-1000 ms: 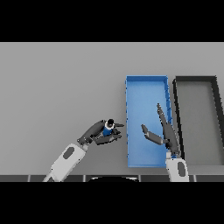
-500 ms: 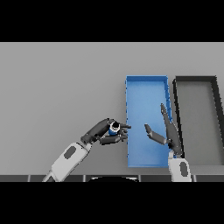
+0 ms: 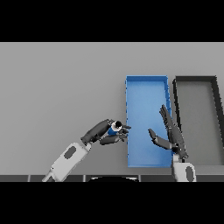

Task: Pick up the blue pipe and place it into the blue bin.

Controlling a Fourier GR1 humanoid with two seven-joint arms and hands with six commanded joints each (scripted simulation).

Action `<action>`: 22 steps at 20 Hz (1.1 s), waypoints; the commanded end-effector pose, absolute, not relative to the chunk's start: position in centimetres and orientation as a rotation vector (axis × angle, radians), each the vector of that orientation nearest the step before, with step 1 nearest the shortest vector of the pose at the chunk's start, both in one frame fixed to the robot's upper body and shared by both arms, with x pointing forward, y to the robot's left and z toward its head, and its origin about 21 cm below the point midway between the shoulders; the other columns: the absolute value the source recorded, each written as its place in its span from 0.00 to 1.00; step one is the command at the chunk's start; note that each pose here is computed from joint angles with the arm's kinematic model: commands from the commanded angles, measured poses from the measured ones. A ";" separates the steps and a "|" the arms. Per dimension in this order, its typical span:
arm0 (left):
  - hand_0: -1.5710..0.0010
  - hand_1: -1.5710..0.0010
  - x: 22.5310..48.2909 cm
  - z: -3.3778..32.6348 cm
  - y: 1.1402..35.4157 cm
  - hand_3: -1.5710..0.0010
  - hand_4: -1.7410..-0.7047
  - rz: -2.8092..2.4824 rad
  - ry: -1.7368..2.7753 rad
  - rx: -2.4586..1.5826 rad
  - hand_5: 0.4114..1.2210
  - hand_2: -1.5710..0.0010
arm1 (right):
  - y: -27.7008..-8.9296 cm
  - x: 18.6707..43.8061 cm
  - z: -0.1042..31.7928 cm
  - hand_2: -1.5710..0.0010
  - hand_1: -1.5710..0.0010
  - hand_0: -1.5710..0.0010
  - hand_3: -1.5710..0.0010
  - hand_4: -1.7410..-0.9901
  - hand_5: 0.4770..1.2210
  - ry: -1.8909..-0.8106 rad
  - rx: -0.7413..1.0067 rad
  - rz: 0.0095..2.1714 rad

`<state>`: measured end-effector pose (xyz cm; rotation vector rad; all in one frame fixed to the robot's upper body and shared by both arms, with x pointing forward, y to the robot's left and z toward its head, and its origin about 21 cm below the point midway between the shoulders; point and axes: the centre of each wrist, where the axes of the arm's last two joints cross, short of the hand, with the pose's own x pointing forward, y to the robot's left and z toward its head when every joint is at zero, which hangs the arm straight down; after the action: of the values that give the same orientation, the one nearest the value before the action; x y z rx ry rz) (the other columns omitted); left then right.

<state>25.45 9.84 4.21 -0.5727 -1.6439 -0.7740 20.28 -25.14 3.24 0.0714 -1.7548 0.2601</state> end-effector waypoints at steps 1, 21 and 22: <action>0.00 0.00 25.5 4.3 10.1 0.05 0.00 -0.774 -1.646 -0.579 1.00 0.00 | -25.6 20.7 4.4 1.00 1.00 1.00 1.00 0.70 0.15 -1.762 0.150 0.278; 0.00 0.00 25.4 4.3 10.2 0.02 0.00 -0.802 -1.654 -0.629 1.00 0.00 | -15.7 25.5 16.5 1.00 1.00 1.00 1.00 0.69 0.07 -1.648 0.613 1.051; 0.00 0.00 25.4 4.5 9.9 0.02 0.00 -0.809 -1.656 -0.617 1.00 0.00 | -14.9 26.0 16.8 1.00 1.00 1.00 1.00 0.69 0.06 -1.642 0.614 1.063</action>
<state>25.38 9.90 4.48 -0.6192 -1.6539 -0.8099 25.98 -14.83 16.86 0.6126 -1.6419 1.0625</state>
